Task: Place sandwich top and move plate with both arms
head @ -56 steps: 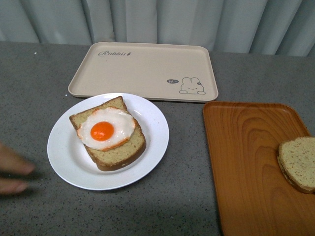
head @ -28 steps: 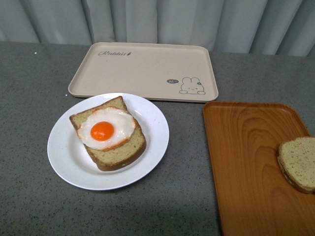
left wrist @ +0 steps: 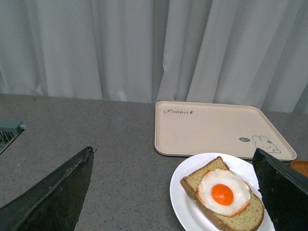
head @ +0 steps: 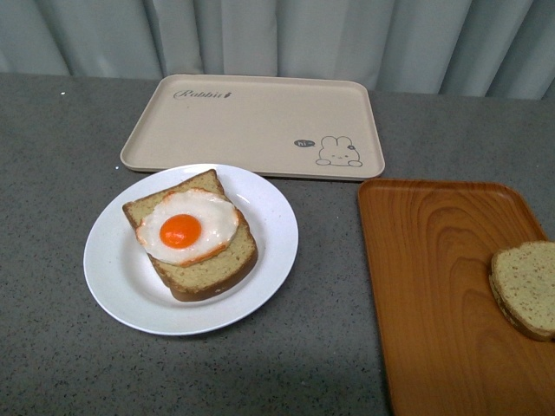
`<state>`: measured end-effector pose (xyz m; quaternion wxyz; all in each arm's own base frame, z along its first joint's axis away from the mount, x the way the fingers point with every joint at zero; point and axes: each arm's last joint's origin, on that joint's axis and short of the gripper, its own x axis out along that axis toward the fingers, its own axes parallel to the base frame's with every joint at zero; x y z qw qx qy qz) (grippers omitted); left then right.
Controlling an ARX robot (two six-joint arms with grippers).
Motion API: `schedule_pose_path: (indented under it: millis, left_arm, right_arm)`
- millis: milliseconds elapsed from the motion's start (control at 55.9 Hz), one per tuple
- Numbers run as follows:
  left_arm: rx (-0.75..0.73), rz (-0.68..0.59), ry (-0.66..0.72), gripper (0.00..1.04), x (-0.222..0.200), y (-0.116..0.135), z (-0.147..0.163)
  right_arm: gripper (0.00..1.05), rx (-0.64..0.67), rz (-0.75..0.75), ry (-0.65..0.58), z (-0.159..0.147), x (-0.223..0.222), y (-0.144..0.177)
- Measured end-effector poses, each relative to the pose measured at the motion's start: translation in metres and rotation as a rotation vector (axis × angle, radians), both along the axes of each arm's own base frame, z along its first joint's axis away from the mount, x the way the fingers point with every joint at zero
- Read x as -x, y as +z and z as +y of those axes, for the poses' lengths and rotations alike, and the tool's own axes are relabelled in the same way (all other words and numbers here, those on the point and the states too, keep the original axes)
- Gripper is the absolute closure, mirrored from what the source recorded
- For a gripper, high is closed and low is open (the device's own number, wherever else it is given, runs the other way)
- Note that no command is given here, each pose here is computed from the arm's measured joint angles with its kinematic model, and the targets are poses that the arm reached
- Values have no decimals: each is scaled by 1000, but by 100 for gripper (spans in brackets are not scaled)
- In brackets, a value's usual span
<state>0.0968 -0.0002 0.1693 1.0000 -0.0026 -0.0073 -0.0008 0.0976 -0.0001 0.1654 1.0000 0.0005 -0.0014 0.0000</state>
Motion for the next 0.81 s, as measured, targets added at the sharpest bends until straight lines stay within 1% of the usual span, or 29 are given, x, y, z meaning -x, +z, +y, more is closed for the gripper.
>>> schedule_pose_path:
  millis: [805]
  left_arm:
    - [0, 0, 0, 6, 0, 0, 0]
  right_arm:
    - [9, 0, 0, 0, 0, 0, 0]
